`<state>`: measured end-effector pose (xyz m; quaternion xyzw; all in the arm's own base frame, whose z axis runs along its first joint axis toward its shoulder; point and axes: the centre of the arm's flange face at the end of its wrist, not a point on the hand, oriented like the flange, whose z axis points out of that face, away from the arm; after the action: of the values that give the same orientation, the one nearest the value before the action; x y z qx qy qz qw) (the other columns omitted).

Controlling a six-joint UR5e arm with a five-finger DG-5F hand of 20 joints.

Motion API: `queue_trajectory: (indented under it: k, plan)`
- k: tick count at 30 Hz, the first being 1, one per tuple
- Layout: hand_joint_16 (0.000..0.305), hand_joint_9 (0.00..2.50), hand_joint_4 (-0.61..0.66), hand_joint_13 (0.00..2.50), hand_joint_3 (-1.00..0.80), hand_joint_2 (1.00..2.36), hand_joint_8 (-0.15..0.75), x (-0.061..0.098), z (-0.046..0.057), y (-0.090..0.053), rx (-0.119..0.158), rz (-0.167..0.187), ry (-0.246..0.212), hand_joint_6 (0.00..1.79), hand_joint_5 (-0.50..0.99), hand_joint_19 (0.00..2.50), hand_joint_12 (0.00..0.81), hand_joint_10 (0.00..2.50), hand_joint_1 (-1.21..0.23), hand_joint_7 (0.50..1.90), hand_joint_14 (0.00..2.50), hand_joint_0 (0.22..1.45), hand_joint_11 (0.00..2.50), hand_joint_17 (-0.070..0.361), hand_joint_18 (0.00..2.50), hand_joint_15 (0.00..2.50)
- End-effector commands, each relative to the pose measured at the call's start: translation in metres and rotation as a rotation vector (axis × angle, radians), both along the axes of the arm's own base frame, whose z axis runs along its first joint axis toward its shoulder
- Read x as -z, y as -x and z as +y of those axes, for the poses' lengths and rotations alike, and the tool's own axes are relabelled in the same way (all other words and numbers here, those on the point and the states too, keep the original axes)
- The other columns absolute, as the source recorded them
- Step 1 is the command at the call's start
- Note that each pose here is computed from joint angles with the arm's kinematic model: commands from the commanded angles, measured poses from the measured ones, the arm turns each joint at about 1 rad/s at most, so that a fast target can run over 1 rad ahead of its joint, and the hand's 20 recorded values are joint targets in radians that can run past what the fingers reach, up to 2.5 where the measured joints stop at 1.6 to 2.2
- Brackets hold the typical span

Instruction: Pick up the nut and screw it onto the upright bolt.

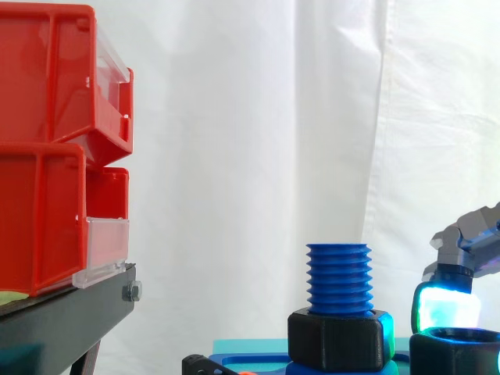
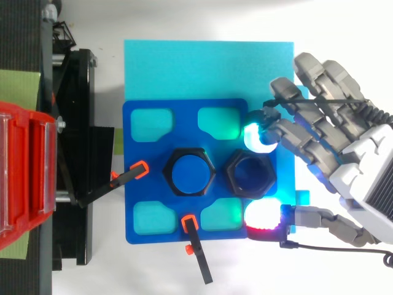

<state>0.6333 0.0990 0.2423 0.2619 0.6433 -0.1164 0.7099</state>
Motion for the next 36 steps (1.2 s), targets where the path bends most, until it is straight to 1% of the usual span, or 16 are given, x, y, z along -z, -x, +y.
queue_trajectory:
  k: [1, 3, 4, 7, 12, 13, 15, 16, 18, 23, 24, 26, 29, 31, 34, 36]
  plan:
    - [0.046, 0.32, 0.35, 0.24, -0.5, 1.0, 0.301, 0.0, -0.001, 0.0, -0.01, 0.003, 0.002, 0.5, -0.18, 0.0, 0.378, 0.0, -0.69, 1.19, 0.0, 0.54, 0.0, 0.103, 0.05, 0.0]
    - [0.046, 0.32, 0.35, 0.24, -0.5, 1.0, 0.302, 0.0, 0.002, -0.001, -0.024, 0.0, -0.003, 0.5, -0.17, 0.0, 0.378, 0.0, -0.68, 1.2, 0.0, 0.54, 0.0, 0.103, 0.05, 0.0]
    - [0.046, 0.33, 0.35, 0.24, -0.5, 1.0, 0.301, -0.003, 0.003, -0.003, -0.036, -0.011, -0.011, 0.5, -0.17, 0.0, 0.378, 0.0, -0.68, 1.2, 0.0, 0.54, 0.0, 0.103, 0.05, 0.0]
    - [0.045, 0.33, 0.35, 0.25, -0.5, 1.0, 0.302, -0.012, 0.006, -0.008, -0.051, -0.028, -0.026, 0.5, -0.17, 0.0, 0.376, 0.0, -0.67, 1.2, 0.0, 0.54, 0.0, 0.102, 0.06, 0.0]
    - [0.045, 0.34, 0.34, 0.25, -0.5, 1.0, 0.302, -0.025, 0.006, -0.01, -0.054, -0.017, -0.027, 0.5, -0.17, 0.0, 0.375, 0.0, -0.66, 1.2, 0.0, 0.54, 0.0, 0.102, 0.06, 0.0]
    - [0.045, 0.34, 0.35, 0.25, -0.5, 1.0, 0.303, -0.028, 0.004, -0.007, -0.055, 0.016, -0.017, 0.5, -0.17, 0.0, 0.375, 0.0, -0.66, 1.21, 0.0, 0.54, 0.0, 0.102, 0.06, 0.0]
    - [0.045, 0.34, 0.35, 0.25, -0.5, 1.0, 0.304, -0.034, 0.0, -0.005, -0.054, 0.041, -0.016, 0.5, -0.17, 0.0, 0.375, 0.0, -0.66, 1.2, 0.0, 0.54, 0.0, 0.101, 0.07, 0.0]
    - [0.045, 0.34, 0.35, 0.25, -0.5, 1.0, 0.304, -0.041, -0.002, -0.001, -0.053, 0.056, -0.025, 0.5, -0.17, 0.0, 0.375, 0.0, -0.65, 1.2, 0.0, 0.54, 0.0, 0.101, 0.07, 0.0]
    - [0.045, 0.34, 0.35, 0.25, -0.5, 1.0, 0.305, -0.045, -0.005, 0.003, -0.054, 0.068, -0.036, 0.5, -0.17, 0.0, 0.375, 0.0, -0.65, 1.2, 0.0, 0.54, 0.0, 0.101, 0.07, 0.0]
    - [0.045, 0.35, 0.35, 0.26, -0.5, 1.0, 0.306, -0.059, -0.012, 0.012, -0.05, 0.079, -0.062, 0.5, -0.17, 0.0, 0.375, 0.0, -0.65, 1.21, 0.0, 0.54, 0.0, 0.101, 0.07, 0.0]
    - [0.045, 0.35, 0.35, 0.26, -0.5, 1.0, 0.306, -0.068, -0.017, 0.017, -0.046, 0.089, -0.062, 0.5, -0.17, 0.0, 0.374, 0.0, -0.65, 1.21, 0.0, 0.54, 0.0, 0.1, 0.08, 0.0]
    - [0.045, 0.34, 0.35, 0.26, -0.5, 1.0, 0.306, -0.077, -0.021, 0.021, -0.043, 0.093, -0.061, 0.5, -0.17, 0.0, 0.374, 0.0, -0.65, 1.2, 0.0, 0.54, 0.0, 0.1, 0.08, 0.0]
    - [0.044, 0.35, 0.35, 0.26, -0.5, 1.0, 0.307, -0.092, -0.03, 0.025, -0.038, 0.085, -0.064, 0.5, -0.17, 0.0, 0.374, 0.0, -0.64, 1.2, 0.0, 0.53, 0.0, 0.1, 0.08, 0.0]
    - [0.045, 0.35, 0.35, 0.27, -0.5, 1.0, 0.307, -0.101, -0.032, 0.023, -0.041, 0.074, -0.067, 0.5, -0.17, 0.0, 0.376, 0.0, -0.64, 1.2, 0.0, 0.53, 0.0, 0.1, 0.08, 0.0]
    - [0.045, 0.35, 0.35, 0.27, -0.5, 1.0, 0.308, -0.113, -0.037, 0.016, -0.055, 0.061, -0.071, 0.5, -0.17, 0.0, 0.375, 0.0, -0.64, 1.2, 0.0, 0.53, 0.0, 0.1, 0.09, 0.0]
    - [0.044, 0.35, 0.35, 0.27, -0.5, 1.0, 0.309, -0.13, -0.048, 0.003, -0.113, 0.046, -0.066, 0.5, -0.17, 0.0, 0.375, 0.0, -0.64, 1.2, 0.0, 0.53, 0.0, 0.1, 0.09, 0.0]
